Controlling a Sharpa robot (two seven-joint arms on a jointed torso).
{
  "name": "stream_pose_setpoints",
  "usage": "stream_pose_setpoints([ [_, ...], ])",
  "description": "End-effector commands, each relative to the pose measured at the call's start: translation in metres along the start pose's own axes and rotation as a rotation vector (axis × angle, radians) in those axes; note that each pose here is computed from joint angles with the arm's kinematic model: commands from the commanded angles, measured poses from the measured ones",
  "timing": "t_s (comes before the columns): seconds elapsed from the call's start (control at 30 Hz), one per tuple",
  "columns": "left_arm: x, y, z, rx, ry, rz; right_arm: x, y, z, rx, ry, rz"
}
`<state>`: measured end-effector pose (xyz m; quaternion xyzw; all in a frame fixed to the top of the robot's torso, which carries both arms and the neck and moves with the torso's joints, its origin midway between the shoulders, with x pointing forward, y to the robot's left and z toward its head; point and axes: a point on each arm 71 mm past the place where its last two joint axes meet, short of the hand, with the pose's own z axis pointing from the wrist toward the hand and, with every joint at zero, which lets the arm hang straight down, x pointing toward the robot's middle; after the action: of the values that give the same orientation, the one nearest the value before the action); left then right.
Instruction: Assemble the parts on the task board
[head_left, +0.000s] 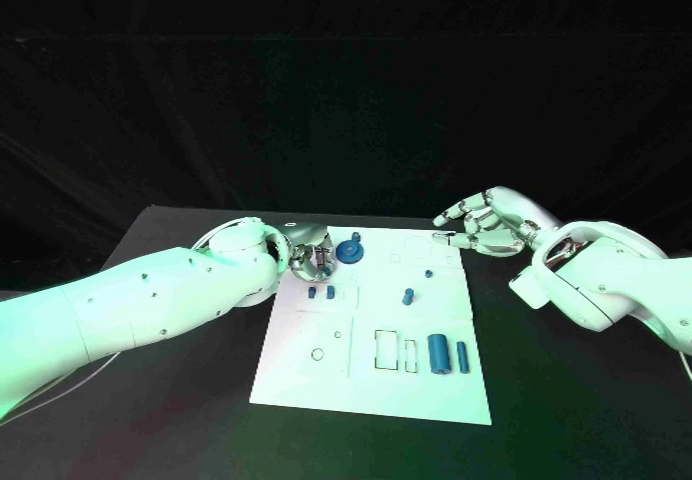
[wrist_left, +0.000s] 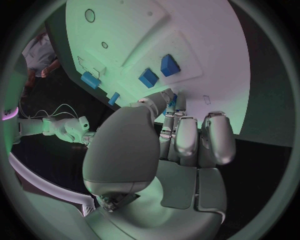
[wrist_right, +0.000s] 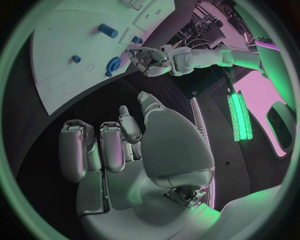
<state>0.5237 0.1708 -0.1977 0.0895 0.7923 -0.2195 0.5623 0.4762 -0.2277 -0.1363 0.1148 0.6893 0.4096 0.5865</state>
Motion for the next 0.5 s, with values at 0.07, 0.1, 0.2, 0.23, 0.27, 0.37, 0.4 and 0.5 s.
stream_pose_setpoints([
  [0.07, 0.0032, -0.0002, -0.0001, 0.000, 0.028, 0.012, 0.0003, 0.0005, -0.0003, -0.008, 0.004, -0.005],
  [0.1, 0.0031, -0.0002, -0.0001, 0.001, 0.027, 0.011, 0.0003, 0.0005, -0.0003, -0.008, 0.004, -0.005],
  [0.2, 0.0030, -0.0005, 0.0001, 0.002, 0.025, 0.011, 0.0003, 0.0005, -0.0003, -0.008, 0.004, -0.005],
  [0.23, 0.0030, -0.0006, 0.0001, 0.003, 0.025, 0.011, 0.0003, 0.0005, -0.0003, -0.008, 0.004, -0.005],
  [0.27, 0.0030, -0.0008, 0.0001, 0.004, 0.024, 0.011, 0.0003, 0.0005, -0.0003, -0.008, 0.004, -0.005],
  [0.37, 0.0029, -0.0014, 0.0002, 0.007, 0.022, 0.010, 0.0002, 0.0003, -0.0003, -0.008, 0.003, -0.005],
  [0.4, 0.0029, -0.0014, 0.0003, 0.007, 0.022, 0.010, 0.0002, 0.0003, -0.0003, -0.008, 0.003, -0.005],
  [0.5, 0.0029, -0.0015, 0.0004, 0.006, 0.022, 0.009, 0.0002, 0.0003, -0.0002, -0.008, 0.003, -0.005],
])
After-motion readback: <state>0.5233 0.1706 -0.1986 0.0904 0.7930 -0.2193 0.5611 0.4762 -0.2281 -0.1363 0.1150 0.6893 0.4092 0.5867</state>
